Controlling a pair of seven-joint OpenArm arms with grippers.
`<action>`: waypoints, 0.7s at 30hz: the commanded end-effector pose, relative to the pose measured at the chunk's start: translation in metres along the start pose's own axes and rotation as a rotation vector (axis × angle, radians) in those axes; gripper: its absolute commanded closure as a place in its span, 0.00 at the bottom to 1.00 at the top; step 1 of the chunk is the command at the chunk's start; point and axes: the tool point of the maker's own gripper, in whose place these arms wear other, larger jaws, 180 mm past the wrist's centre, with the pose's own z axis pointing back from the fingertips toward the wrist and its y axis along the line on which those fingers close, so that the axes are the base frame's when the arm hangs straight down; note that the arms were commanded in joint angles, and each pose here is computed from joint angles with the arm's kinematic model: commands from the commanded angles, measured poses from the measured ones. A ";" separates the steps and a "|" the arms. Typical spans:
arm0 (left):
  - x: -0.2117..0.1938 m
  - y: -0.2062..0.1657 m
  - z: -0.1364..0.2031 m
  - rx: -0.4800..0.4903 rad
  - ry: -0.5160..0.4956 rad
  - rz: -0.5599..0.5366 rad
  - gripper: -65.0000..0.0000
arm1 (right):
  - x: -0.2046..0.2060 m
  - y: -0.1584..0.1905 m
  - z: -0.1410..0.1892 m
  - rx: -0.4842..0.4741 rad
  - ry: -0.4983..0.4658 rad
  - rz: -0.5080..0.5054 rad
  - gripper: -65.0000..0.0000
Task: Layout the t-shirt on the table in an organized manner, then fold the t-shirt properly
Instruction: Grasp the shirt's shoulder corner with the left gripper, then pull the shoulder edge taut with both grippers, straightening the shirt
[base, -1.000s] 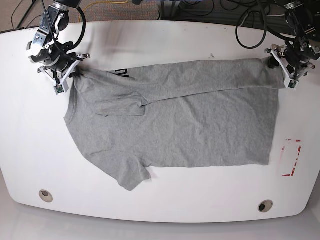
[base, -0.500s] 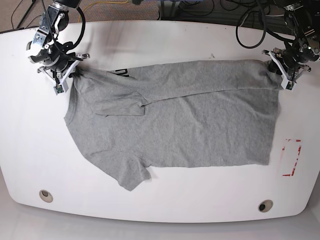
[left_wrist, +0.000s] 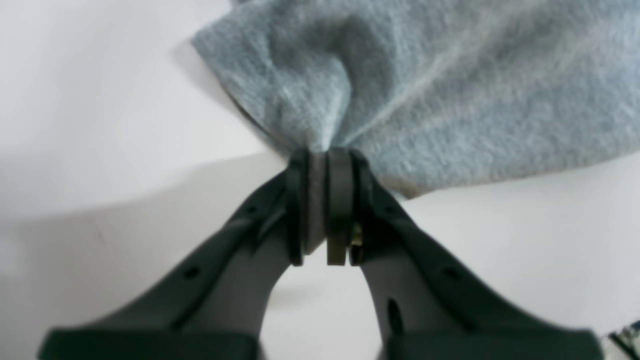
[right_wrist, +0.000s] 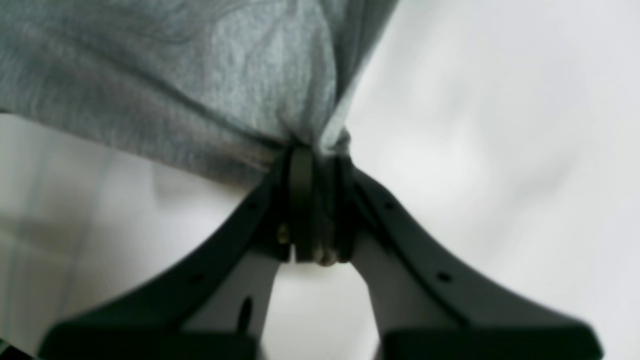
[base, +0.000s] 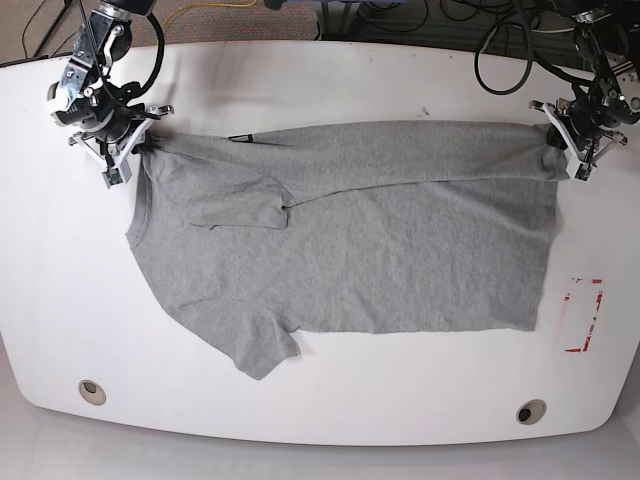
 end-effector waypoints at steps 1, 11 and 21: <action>-0.020 0.016 0.013 0.062 0.095 -0.051 0.95 | 0.004 -0.014 0.012 -0.043 -0.010 0.036 0.93; -0.033 0.008 0.037 0.085 0.123 -0.135 0.95 | -0.021 -0.009 0.031 -0.066 0.039 0.091 0.93; -0.051 0.000 0.045 0.078 0.172 -0.164 0.94 | -0.044 0.000 0.043 -0.062 0.083 0.117 0.93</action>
